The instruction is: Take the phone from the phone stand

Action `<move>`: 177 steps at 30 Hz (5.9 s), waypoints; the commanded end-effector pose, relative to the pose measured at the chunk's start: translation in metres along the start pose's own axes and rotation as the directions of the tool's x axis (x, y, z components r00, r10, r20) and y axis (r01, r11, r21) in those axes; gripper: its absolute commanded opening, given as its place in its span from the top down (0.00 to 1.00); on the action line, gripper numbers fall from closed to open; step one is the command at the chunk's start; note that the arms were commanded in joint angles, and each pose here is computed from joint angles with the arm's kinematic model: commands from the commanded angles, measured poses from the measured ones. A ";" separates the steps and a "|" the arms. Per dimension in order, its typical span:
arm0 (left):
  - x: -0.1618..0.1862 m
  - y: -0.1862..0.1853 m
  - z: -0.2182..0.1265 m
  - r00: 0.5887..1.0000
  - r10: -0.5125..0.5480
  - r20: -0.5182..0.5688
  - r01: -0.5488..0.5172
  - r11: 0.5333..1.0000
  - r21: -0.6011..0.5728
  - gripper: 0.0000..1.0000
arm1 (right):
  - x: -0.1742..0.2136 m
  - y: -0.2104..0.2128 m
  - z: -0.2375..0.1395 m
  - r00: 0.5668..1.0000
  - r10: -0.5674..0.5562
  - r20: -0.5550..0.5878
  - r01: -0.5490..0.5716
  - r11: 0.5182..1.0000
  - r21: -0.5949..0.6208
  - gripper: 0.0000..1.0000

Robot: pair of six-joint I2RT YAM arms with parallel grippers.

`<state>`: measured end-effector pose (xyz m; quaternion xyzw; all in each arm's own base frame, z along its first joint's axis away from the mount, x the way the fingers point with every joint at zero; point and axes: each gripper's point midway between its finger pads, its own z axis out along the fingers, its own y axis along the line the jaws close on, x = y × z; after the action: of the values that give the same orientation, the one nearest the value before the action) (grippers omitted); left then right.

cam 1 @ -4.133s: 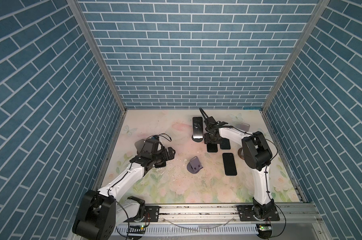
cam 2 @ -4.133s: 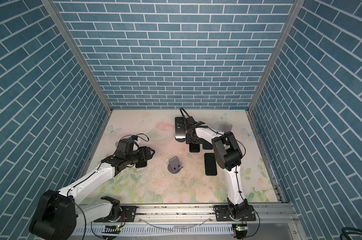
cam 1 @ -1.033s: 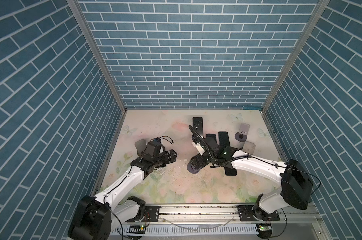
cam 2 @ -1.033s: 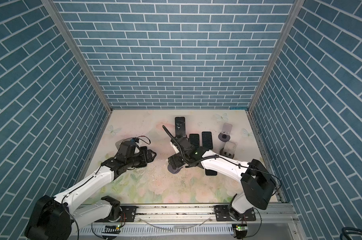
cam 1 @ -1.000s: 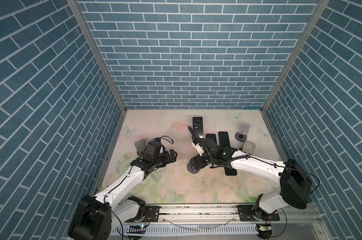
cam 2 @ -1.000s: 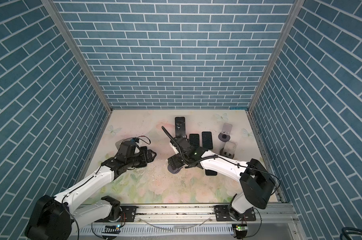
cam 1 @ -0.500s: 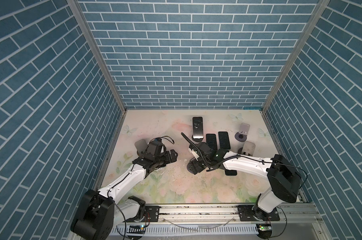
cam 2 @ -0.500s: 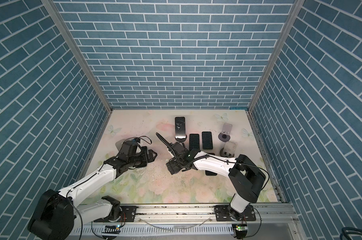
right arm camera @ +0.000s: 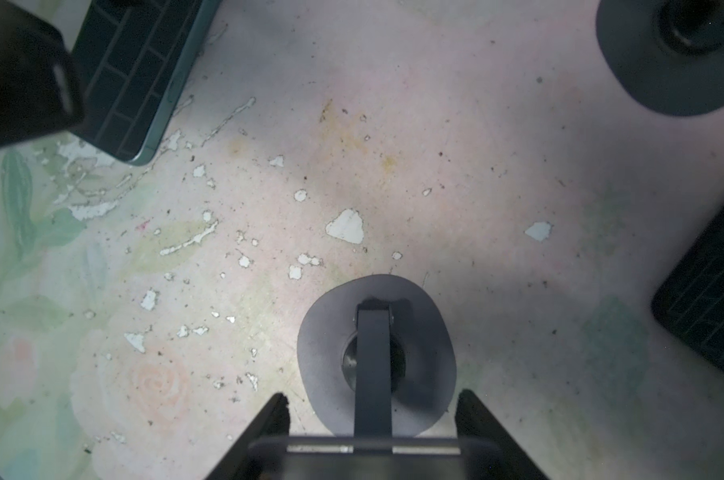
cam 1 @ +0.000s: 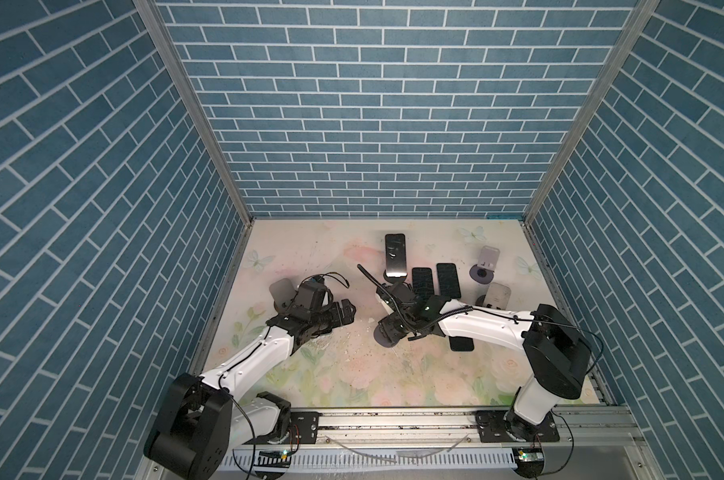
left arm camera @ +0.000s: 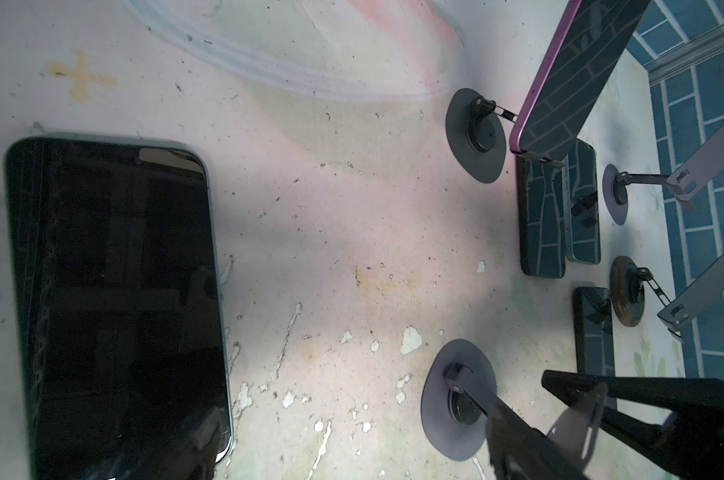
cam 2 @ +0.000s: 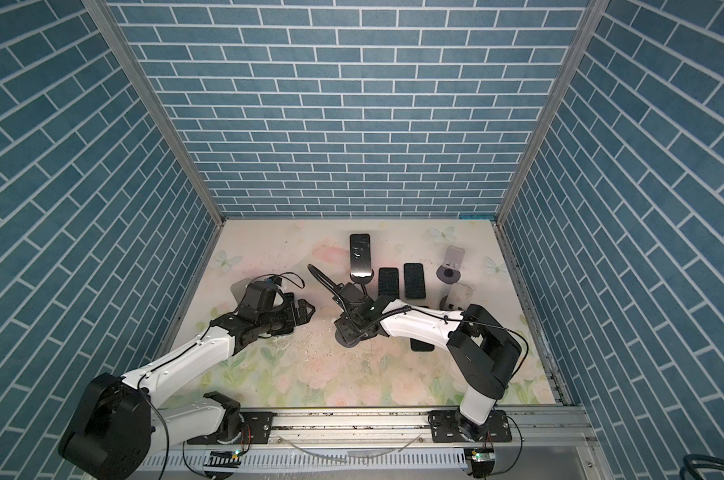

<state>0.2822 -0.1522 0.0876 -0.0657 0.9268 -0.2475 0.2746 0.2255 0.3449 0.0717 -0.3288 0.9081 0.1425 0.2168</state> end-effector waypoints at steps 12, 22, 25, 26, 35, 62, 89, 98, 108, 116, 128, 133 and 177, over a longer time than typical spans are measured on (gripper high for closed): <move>-0.005 -0.005 0.003 1.000 0.028 0.007 -0.028 1.000 0.007 0.00 | -0.042 -0.012 -0.042 0.992 0.023 0.125 -0.034 0.996 0.081 0.55; -0.004 -0.003 0.004 1.000 0.031 0.007 -0.031 1.000 0.004 0.00 | -0.061 -0.088 -0.102 0.965 0.150 0.217 -0.204 0.946 0.253 0.56; -0.003 -0.002 0.004 0.999 0.032 0.006 -0.032 0.999 -0.001 0.00 | -0.049 -0.121 -0.118 0.947 0.229 0.227 -0.294 0.902 0.315 0.56; -0.002 -0.001 0.004 1.000 0.031 0.005 -0.031 1.000 -0.002 0.00 | -0.043 -0.130 -0.122 0.941 0.250 0.228 -0.317 0.888 0.333 0.56; -0.003 -0.002 0.009 0.999 0.034 -0.002 -0.034 0.999 0.002 0.00 | 0.032 -0.189 -0.148 0.866 0.448 0.223 -0.499 0.734 0.461 0.55; -0.011 -0.007 0.000 0.997 0.070 0.010 -0.070 0.998 -0.006 0.00 | 0.102 -0.316 -0.215 0.579 0.707 0.407 -0.797 0.383 0.468 0.55; -0.009 -0.001 0.001 0.997 0.071 0.004 -0.071 0.997 -0.033 0.00 | 0.172 -0.375 -0.156 0.370 0.837 0.402 -0.864 0.151 0.480 0.54; -0.009 -0.001 0.006 0.998 0.070 -0.007 -0.070 0.997 -0.033 0.00 | 0.186 -0.374 -0.136 0.349 0.868 0.353 -0.854 0.140 0.501 0.54; -0.010 -0.001 0.007 0.997 0.071 -0.007 -0.072 0.997 -0.032 0.00 | 0.186 -0.369 -0.136 0.342 0.871 0.351 -0.862 0.143 0.486 0.48; -0.009 -0.002 0.006 0.998 0.070 -0.006 -0.070 0.997 -0.029 0.00 | 0.187 -0.366 -0.142 0.346 0.865 0.363 -0.861 0.139 0.489 0.30; -0.009 -0.001 0.007 0.998 0.068 -0.006 -0.068 0.997 -0.029 0.00 | 0.182 -0.362 -0.158 0.354 0.855 0.380 -0.863 0.141 0.486 0.05; -0.010 -0.002 0.006 0.998 0.070 -0.001 -0.070 0.997 -0.028 0.00 | 0.176 -0.361 -0.175 0.366 0.832 0.418 -0.866 0.140 0.480 0.05; -0.096 -0.109 0.028 0.963 0.267 0.040 -0.262 0.960 -0.098 0.00 | 0.021 -0.224 -0.189 0.670 0.599 0.438 -0.646 0.761 -0.052 0.01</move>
<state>0.3758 -0.2282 0.1714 0.0244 0.9225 -0.1891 0.3355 0.3049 0.0878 0.2003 0.0747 0.9043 0.2235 0.3559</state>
